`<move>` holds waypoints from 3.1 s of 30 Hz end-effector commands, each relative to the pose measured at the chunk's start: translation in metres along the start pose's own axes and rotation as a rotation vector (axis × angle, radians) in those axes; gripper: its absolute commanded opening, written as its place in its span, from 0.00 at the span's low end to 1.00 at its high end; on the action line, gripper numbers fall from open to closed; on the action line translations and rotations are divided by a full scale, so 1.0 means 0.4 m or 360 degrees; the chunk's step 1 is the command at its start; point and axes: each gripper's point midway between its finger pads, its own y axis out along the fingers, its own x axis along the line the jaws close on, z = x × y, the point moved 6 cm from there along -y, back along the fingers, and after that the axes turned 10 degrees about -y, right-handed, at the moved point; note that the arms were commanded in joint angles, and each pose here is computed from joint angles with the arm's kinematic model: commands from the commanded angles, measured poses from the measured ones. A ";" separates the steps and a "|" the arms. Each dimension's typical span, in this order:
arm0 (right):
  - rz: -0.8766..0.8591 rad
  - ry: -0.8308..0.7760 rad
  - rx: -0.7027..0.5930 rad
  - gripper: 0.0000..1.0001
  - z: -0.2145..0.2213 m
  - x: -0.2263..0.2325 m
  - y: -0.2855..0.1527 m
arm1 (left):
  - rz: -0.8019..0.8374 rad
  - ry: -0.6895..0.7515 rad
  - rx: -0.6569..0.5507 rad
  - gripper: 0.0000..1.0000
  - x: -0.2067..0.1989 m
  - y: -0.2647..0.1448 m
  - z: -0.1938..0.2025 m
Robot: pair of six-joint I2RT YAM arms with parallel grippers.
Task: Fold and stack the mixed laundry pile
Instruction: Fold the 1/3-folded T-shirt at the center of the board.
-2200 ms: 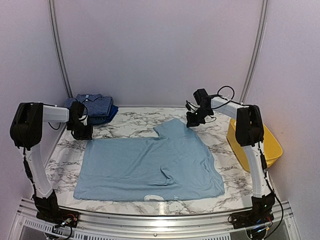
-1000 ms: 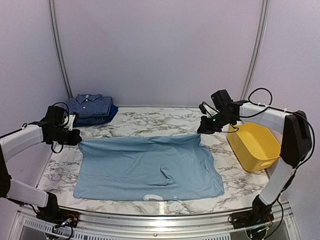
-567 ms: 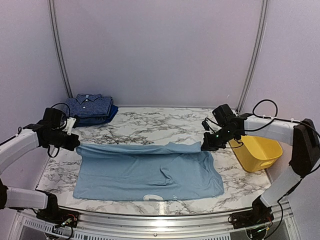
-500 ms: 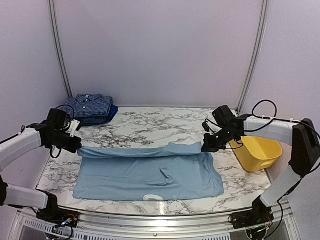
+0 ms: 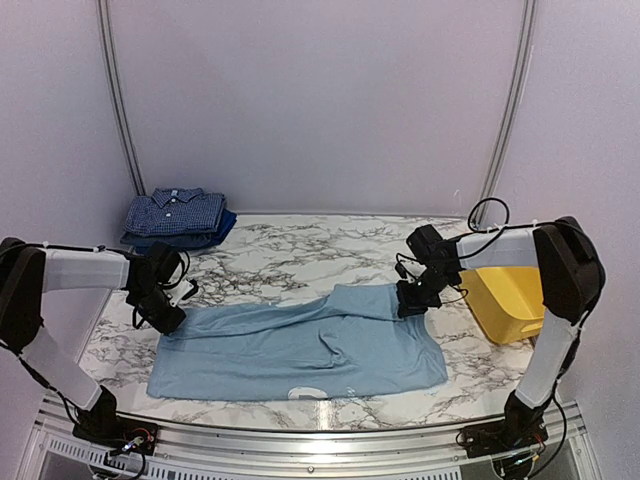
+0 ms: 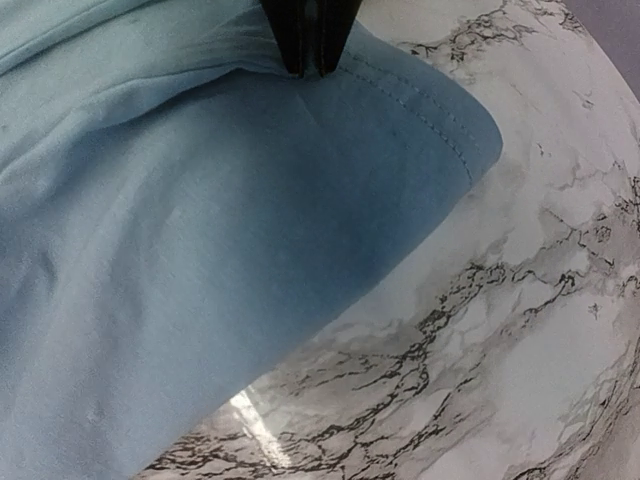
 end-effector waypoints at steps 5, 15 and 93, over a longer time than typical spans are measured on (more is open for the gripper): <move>0.0082 -0.0011 -0.0060 0.00 -0.125 -0.089 0.013 | -0.0180 0.0002 0.0052 0.00 0.035 0.030 -0.068; -0.0007 -0.0101 -0.0212 0.00 -0.210 -0.053 -0.103 | -0.0180 0.0009 -0.0218 0.00 0.057 -0.083 -0.149; -0.0114 -0.0029 -0.0097 0.00 -0.147 -0.041 -0.128 | -0.0214 0.0060 -0.0309 0.00 0.108 -0.109 -0.115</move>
